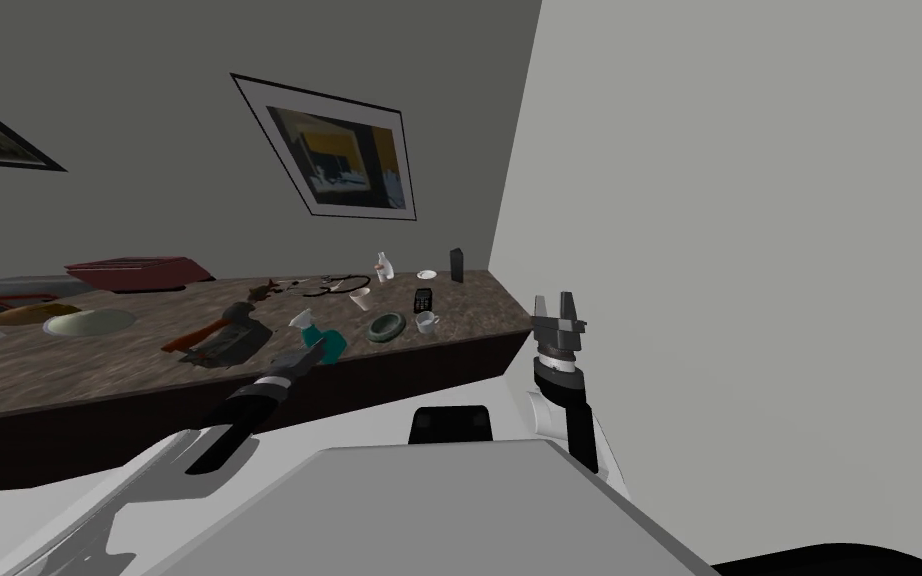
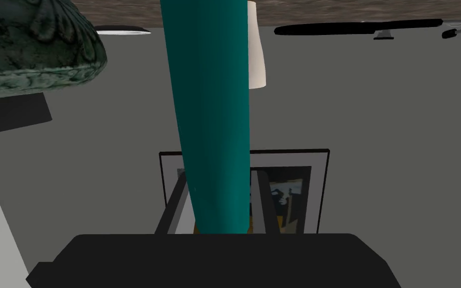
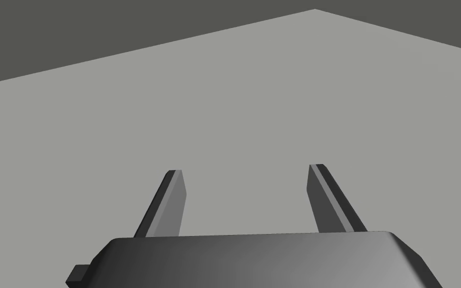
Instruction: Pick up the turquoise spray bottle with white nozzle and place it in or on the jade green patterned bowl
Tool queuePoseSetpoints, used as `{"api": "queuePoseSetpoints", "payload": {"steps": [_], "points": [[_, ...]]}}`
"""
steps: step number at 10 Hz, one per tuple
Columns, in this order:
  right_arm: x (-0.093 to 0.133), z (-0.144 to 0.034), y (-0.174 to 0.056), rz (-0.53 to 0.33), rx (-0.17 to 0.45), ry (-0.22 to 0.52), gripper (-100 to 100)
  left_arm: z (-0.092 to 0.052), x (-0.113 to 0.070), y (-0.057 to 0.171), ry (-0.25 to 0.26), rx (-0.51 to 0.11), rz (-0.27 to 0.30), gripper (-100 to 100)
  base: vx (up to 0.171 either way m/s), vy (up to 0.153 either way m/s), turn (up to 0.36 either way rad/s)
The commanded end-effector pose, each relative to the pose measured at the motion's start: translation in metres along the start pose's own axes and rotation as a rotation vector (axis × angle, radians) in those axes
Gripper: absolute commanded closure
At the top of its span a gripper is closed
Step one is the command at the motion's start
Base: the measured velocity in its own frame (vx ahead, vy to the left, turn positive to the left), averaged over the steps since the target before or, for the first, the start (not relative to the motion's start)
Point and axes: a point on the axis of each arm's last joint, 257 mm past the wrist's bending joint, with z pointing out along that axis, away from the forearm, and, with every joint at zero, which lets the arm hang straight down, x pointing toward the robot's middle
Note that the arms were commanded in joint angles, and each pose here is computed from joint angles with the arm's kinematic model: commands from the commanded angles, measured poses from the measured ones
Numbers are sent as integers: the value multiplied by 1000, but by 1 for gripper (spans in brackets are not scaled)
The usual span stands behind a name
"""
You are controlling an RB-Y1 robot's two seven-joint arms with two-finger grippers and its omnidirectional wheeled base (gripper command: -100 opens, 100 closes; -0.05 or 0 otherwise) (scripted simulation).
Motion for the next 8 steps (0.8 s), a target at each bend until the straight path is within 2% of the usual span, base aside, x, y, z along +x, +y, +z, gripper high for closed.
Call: {"api": "queuePoseSetpoints", "payload": {"steps": [1,3,6,8], "points": [[0,0,0,0,0,0,0,-3,-8,3,-4,-11,5,100,-37,-121,33],[0,0,0,0,0,0,0,-12,-26,14,-11,-33,20,100,-37,-126,25],[0,0,0,0,0,0,0,-18,-45,17,-15,-35,33,100,8,-138,29],[0,0,0,0,0,0,0,-18,-54,14,-15,-28,37,100,34,-97,23]]}}
